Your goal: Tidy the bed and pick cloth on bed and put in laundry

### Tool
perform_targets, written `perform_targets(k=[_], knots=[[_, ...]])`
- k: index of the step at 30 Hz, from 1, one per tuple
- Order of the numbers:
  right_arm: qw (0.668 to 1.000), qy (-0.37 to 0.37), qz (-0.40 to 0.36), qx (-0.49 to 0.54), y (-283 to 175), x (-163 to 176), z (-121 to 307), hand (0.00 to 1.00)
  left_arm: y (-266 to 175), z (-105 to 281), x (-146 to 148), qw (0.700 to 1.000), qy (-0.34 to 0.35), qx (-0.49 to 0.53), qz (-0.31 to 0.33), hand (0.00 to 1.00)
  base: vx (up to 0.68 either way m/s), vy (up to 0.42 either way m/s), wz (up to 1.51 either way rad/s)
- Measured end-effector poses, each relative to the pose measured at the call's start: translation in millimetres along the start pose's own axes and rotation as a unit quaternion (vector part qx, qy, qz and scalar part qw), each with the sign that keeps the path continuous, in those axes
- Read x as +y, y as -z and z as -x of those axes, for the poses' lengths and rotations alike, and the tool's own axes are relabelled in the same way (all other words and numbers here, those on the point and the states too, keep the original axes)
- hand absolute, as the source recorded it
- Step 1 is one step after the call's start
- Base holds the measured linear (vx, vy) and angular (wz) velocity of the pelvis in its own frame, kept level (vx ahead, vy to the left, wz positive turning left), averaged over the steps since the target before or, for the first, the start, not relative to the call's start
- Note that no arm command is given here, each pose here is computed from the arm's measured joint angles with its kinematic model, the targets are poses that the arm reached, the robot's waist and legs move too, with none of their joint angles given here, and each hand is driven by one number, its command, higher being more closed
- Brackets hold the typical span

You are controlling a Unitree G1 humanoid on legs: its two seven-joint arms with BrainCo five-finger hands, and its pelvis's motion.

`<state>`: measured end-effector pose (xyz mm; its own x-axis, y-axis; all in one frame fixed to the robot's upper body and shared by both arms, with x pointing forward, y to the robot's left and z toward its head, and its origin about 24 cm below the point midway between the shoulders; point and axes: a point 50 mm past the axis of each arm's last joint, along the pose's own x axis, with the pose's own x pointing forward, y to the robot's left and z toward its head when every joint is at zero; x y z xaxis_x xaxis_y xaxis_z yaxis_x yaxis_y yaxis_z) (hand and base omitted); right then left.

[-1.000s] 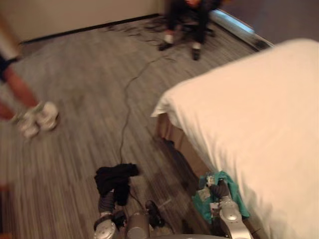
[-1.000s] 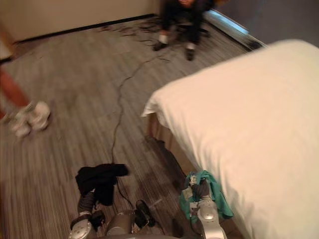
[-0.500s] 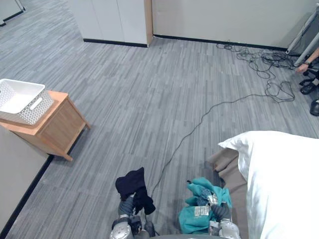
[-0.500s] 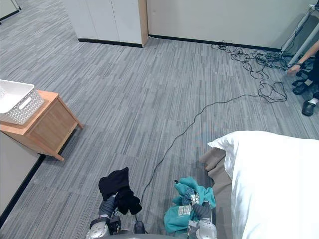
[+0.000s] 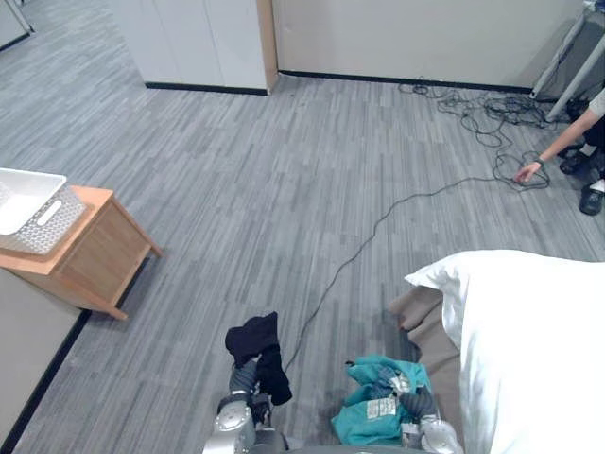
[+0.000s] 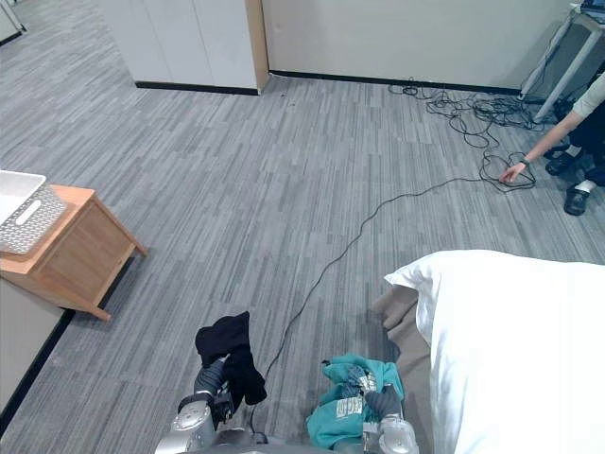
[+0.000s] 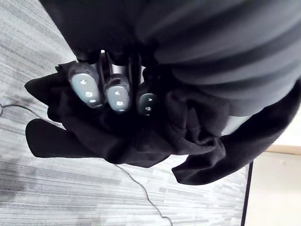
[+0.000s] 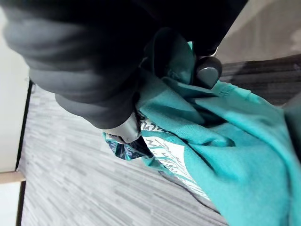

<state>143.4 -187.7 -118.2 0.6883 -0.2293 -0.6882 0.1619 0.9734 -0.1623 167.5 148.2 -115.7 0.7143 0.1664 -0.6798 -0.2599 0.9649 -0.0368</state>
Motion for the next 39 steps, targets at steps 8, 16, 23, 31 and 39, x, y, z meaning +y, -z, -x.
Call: perform_targets(k=[8,16,23,31,39], knots=[[0.999,-0.014,0.005,-0.038,-26.0,9.6,-8.6,1.00,-6.1,-2.1,10.1,1.000,-0.017,-0.007,0.006,1.00,0.54,0.136,0.00],[0.998,-0.027,0.005,-0.065,-33.6,14.2,-3.0,1.00,-5.2,0.7,11.9,1.000,-0.010,-0.011,-0.015,1.00,0.72,0.129,0.43],[0.990,-0.035,0.001,-0.138,-65.1,17.1,5.5,1.00,-18.9,-6.1,3.4,0.999,0.002,-0.031,-0.041,1.00,0.76,-0.376,1.11],[0.975,-0.067,0.037,-0.208,-108.8,28.6,-0.4,1.00,0.9,4.9,-4.3,1.000,-0.011,-0.006,0.017,1.00,0.65,-0.432,0.51],[0.961,-0.065,0.050,-0.263,-142.6,24.5,-2.4,1.00,3.3,12.7,5.9,0.999,-0.026,-0.019,0.042,1.00,0.61,-0.160,0.66]])
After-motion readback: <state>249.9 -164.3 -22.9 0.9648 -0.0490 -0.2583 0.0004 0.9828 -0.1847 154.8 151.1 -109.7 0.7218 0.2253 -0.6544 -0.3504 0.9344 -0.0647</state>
